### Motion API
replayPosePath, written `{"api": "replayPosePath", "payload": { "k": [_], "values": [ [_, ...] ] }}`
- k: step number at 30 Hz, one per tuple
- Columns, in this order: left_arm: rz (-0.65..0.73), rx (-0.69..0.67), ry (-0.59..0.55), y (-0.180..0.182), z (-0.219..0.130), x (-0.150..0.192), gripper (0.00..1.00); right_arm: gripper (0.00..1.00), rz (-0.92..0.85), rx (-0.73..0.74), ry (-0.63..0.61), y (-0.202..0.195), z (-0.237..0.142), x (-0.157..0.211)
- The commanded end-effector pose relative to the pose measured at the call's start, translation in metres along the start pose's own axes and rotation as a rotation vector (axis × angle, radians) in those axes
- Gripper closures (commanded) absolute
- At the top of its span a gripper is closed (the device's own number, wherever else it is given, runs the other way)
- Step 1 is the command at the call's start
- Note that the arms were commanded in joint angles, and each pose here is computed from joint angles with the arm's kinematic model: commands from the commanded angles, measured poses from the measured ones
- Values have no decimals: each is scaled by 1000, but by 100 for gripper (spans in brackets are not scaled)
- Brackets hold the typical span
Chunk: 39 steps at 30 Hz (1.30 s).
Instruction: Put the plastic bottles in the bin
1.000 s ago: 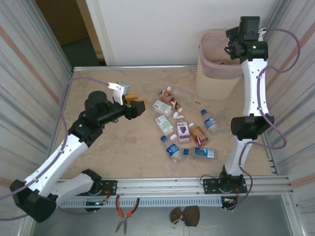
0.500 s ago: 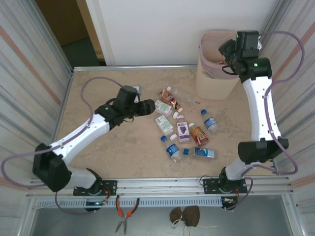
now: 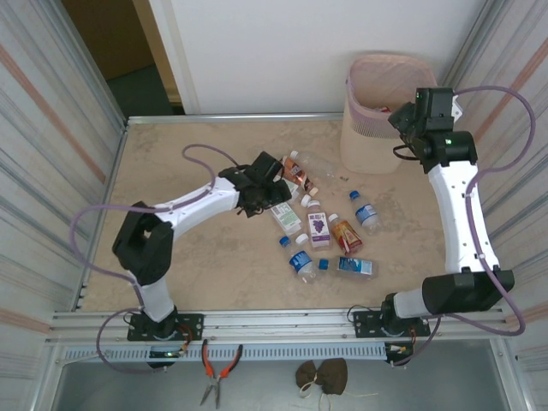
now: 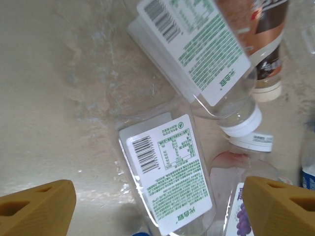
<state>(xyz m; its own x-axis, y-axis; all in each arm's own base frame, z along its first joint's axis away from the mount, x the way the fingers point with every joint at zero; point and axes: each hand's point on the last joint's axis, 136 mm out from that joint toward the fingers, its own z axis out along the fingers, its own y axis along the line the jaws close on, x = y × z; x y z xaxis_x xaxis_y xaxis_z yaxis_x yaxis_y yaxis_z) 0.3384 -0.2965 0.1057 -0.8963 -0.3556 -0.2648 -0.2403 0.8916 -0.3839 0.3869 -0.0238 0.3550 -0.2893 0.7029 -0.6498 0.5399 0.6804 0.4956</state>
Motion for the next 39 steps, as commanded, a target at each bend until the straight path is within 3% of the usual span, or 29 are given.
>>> {"api": "replayPosePath", "payload": {
  "k": [1, 13, 28, 33, 39],
  "values": [
    [-74, -16, 62, -7, 9, 12, 12, 29, -2, -5, -48, -7, -12, -11],
    [-159, -112, 144, -9, 49, 27, 11, 29, -1, 18, -55, -22, -17, -11],
    [-249, -163, 185, 6, 79, 35, 25, 30, -9, 34, -55, -29, -16, -9],
    [-268, -137, 164, 4, 72, 30, 33, 30, -11, 34, -62, -30, -18, -11],
    [-270, -82, 113, -5, 45, 17, 36, 31, -13, 25, -75, -29, -26, -14]
  ]
}}
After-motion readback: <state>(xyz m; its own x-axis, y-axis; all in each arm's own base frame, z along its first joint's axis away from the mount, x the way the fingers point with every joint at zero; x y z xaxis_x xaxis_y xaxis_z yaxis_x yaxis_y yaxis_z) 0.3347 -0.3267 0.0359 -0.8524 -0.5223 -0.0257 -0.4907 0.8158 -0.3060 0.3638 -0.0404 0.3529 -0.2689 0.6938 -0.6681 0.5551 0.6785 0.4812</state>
